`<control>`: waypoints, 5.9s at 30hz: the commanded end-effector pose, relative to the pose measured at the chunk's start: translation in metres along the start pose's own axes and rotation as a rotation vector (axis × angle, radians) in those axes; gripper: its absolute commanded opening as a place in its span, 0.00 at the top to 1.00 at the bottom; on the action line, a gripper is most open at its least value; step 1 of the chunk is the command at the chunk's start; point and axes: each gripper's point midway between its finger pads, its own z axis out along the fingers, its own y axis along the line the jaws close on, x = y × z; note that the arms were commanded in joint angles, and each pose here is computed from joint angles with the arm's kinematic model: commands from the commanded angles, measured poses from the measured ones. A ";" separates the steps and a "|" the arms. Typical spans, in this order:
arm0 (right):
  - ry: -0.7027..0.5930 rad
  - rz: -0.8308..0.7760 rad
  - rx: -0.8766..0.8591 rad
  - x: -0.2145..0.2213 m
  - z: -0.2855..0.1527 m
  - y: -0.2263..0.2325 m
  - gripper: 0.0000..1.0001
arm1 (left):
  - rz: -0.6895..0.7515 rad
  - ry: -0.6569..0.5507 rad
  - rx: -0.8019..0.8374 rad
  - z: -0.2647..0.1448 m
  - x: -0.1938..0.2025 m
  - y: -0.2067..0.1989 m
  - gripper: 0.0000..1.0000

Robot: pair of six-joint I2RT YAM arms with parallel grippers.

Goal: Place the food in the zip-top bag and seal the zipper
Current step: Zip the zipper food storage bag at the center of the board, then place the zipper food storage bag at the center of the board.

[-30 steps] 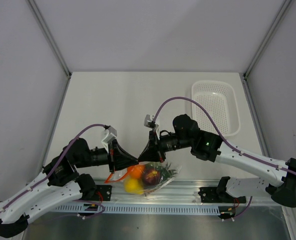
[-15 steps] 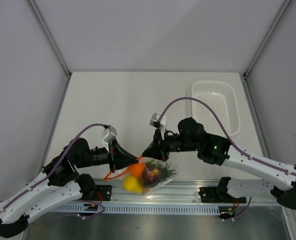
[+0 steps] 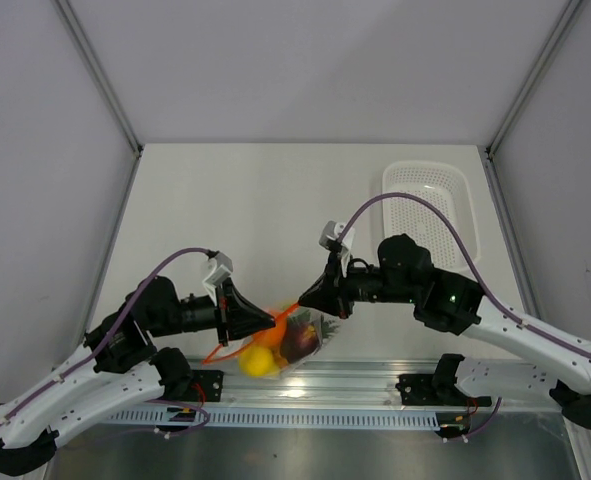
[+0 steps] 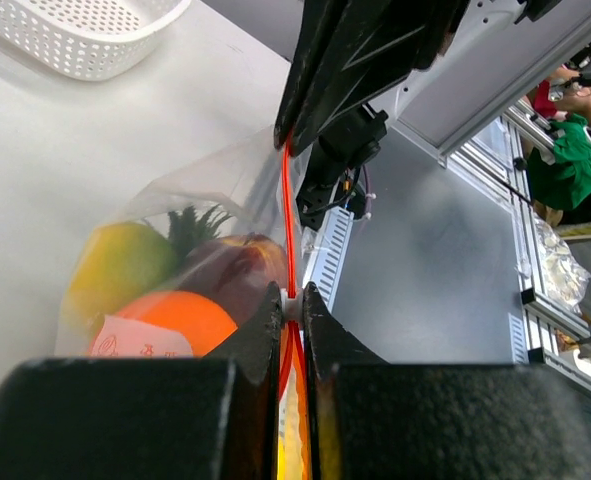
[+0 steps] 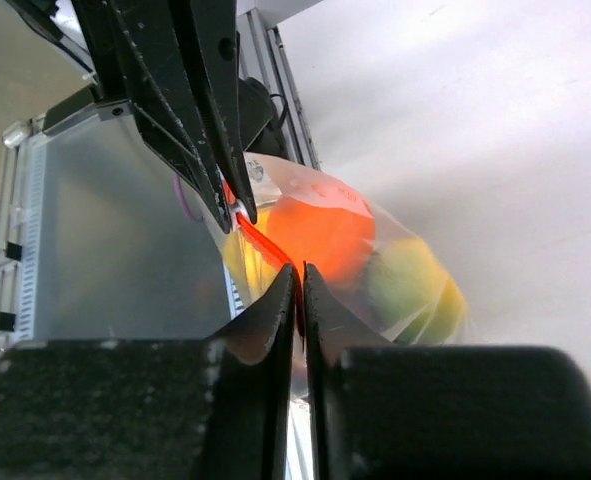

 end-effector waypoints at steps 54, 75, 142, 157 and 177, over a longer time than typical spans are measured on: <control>0.234 -0.082 0.060 0.021 0.033 -0.019 1.00 | 0.025 -0.021 0.083 -0.015 -0.016 -0.027 0.99; 0.062 0.203 0.524 0.038 -0.036 -0.091 1.00 | 0.017 -0.034 0.031 -0.026 -0.006 -0.018 0.99; 0.108 0.463 0.680 0.014 0.052 -0.294 1.00 | -0.091 -0.214 -0.161 -0.078 -0.005 0.003 0.00; 0.142 0.651 0.839 0.035 0.072 -0.432 1.00 | -0.143 -0.236 -0.160 -0.090 0.011 0.005 0.00; 0.194 0.638 0.913 0.059 0.064 -0.450 0.44 | -0.270 -0.252 -0.274 -0.091 0.020 0.028 0.00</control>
